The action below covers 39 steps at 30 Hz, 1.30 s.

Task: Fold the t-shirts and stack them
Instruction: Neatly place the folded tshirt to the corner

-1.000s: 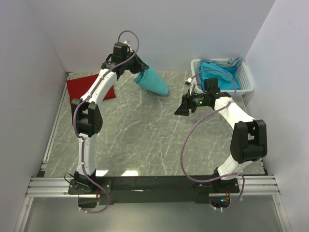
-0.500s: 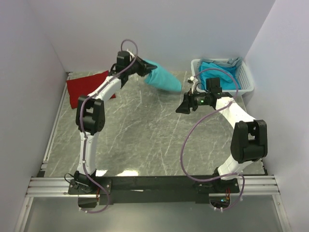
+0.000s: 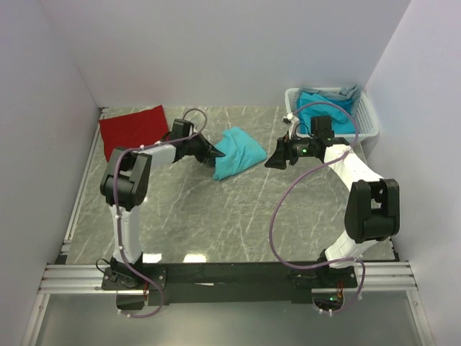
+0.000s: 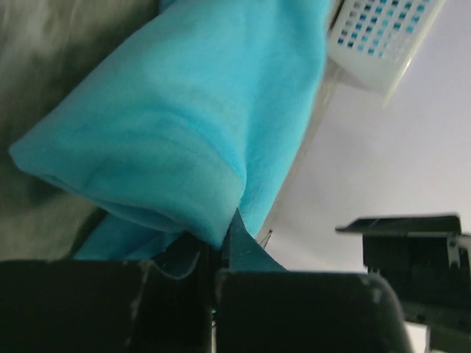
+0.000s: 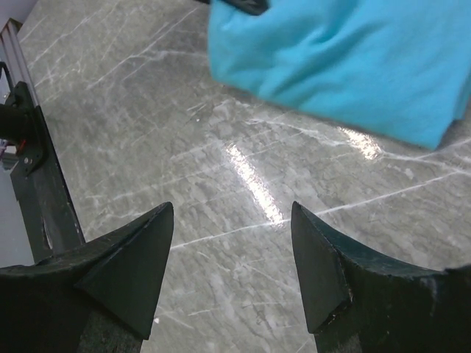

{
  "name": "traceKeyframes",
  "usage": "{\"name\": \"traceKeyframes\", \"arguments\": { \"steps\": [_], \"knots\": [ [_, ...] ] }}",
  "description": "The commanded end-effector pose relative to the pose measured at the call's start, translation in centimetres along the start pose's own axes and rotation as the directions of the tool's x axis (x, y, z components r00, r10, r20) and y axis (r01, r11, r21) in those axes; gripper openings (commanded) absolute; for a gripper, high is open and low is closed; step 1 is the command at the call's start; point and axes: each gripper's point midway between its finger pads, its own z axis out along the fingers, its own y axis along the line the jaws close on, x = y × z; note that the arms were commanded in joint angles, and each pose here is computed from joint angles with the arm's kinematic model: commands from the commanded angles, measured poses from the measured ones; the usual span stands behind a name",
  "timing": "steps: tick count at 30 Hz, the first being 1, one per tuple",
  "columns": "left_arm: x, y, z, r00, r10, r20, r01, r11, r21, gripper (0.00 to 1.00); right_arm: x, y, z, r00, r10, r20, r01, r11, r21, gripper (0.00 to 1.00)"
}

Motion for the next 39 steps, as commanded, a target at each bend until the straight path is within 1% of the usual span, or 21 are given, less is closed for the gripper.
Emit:
{"name": "traceKeyframes", "arguments": {
  "steps": [1,2,5,7,9,11,12,13,16,18,21,22,24,27,28,31,35,38,39],
  "knots": [
    [0.1,-2.6,-4.0,0.988,0.144,0.064,-0.147,0.988,0.053,0.00,-1.5,0.2,-0.6,0.998,-0.050,0.027,0.050,0.999,0.009,0.72],
    [-1.0,-1.2,-4.7,0.987,0.124,0.105,-0.127,0.992,0.022,0.00,-1.3,0.0,-0.7,0.998,-0.050,0.025,0.049,0.999,0.021,0.72],
    [-2.3,-0.3,-6.1,0.981,0.118,0.153,-0.120,0.993,0.004,0.00,-1.1,-0.8,-0.4,0.999,-0.050,0.018,0.049,0.997,0.052,0.72],
    [-2.2,0.3,-6.1,0.984,0.117,0.137,-0.117,0.993,-0.010,0.00,-0.8,-1.3,-0.2,0.999,-0.035,0.011,0.034,0.997,0.073,0.72],
    [-2.0,0.8,-6.0,0.984,0.127,0.127,-0.125,0.992,-0.022,0.00,-0.5,-2.7,0.6,1.000,-0.022,-0.004,0.022,0.990,0.140,0.72],
    [-1.5,1.6,-6.0,0.985,0.126,0.117,-0.123,0.992,-0.034,0.00,-0.5,-3.7,2.0,1.000,0.021,-0.010,-0.019,0.981,0.191,0.74],
    [-1.4,1.7,-6.0,0.985,0.128,0.117,-0.125,0.992,-0.035,0.00,-0.4,-4.8,2.5,0.999,0.045,-0.019,-0.039,0.968,0.249,0.74],
    [-1.3,1.9,-6.0,0.985,0.130,0.113,-0.127,0.991,-0.035,0.00,-0.2,-5.4,3.5,0.994,0.105,-0.029,-0.094,0.962,0.256,0.76],
    [-0.8,2.5,-6.1,0.986,0.128,0.107,-0.125,0.992,-0.036,0.00,1.2,-6.0,6.1,0.978,0.196,-0.069,-0.169,0.944,0.282,0.79],
    [-0.6,2.7,-6.2,0.985,0.140,0.105,-0.136,0.990,-0.043,0.00,1.2,-5.7,7.5,0.977,0.196,-0.089,-0.162,0.942,0.294,0.80],
    [-0.8,2.7,-6.4,0.980,0.163,0.110,-0.158,0.986,-0.055,0.00,1.0,-6.1,8.8,0.967,0.241,-0.087,-0.201,0.926,0.320,0.80],
    [-0.9,2.7,-6.3,0.979,0.169,0.112,-0.163,0.985,-0.059,0.00,1.2,-6.4,9.2,0.961,0.265,-0.081,-0.226,0.919,0.324,0.80],
    [-1.4,2.4,-6.3,0.974,0.191,0.123,-0.185,0.981,-0.059,0.00,1.0,-7.0,9.6,0.957,0.276,-0.085,-0.234,0.914,0.332,0.80],
    [-1.2,2.7,-6.2,0.977,0.184,0.110,-0.177,0.982,-0.071,0.00,2.0,-7.6,10.7,0.942,0.312,-0.126,-0.259,0.911,0.320,0.79],
    [-1.2,2.7,-6.2,0.977,0.185,0.109,-0.178,0.981,-0.072,0.00,2.9,-7.8,11.1,0.929,0.343,-0.142,-0.285,0.905,0.316,0.79],
    [-1.4,2.7,-6.2,0.975,0.192,0.112,-0.184,0.980,-0.075,0.00,3.3,-7.2,11.8,0.916,0.368,-0.160,-0.315,0.905,0.285,0.76],
    [-1.4,2.6,-6.1,0.975,0.195,0.106,-0.188,0.980,-0.071,0.00,4.1,-6.8,11.9,0.904,0.390,-0.176,-0.332,0.899,0.285,0.74],
    [-1.4,2.5,-6.1,0.975,0.197,0.104,-0.191,0.980,-0.065,0.00,4.8,-6.7,12.1,0.892,0.412,-0.188,-0.354,0.893,0.277,0.71],
    [-1.4,2.5,-6.1,0.975,0.198,0.104,-0.192,0.979,-0.065,0.00,5.2,-6.4,12.4,0.882,0.427,-0.198,-0.374,0.891,0.256,0.67]
  ]
}}
